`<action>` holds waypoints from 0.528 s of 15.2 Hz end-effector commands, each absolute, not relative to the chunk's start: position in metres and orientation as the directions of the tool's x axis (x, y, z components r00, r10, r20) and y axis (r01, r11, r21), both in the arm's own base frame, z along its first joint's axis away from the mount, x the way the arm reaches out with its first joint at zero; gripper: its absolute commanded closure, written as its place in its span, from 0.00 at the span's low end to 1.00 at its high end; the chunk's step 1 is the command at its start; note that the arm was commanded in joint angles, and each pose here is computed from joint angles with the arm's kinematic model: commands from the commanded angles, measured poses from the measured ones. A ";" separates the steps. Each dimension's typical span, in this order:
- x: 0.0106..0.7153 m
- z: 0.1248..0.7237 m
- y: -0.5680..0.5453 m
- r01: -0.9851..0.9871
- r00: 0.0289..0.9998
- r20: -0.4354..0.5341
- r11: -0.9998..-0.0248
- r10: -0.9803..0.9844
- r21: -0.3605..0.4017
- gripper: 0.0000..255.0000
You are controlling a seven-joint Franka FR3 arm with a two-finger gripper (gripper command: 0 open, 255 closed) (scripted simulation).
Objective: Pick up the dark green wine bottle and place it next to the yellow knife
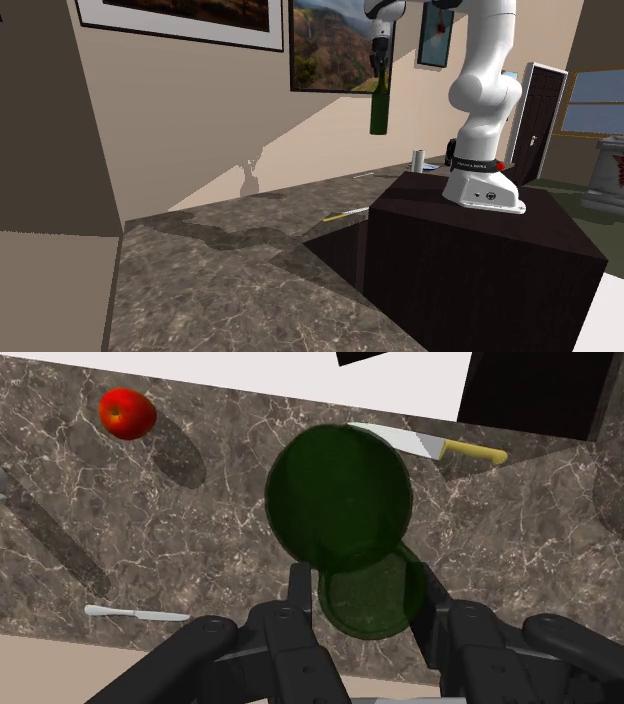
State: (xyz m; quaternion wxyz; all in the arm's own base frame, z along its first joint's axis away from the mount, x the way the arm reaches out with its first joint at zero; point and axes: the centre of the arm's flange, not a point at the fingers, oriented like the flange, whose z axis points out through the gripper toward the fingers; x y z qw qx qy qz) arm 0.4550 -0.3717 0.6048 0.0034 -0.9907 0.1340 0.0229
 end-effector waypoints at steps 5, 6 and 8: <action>0.454 0.579 -0.377 -0.265 0.963 -0.046 -0.964 -0.264 0.000 1.00; 0.454 0.574 -0.377 -0.265 0.963 -0.046 -0.964 -0.264 0.000 1.00; 0.454 0.563 -0.377 -0.265 0.963 -0.046 -0.964 -0.264 0.000 1.00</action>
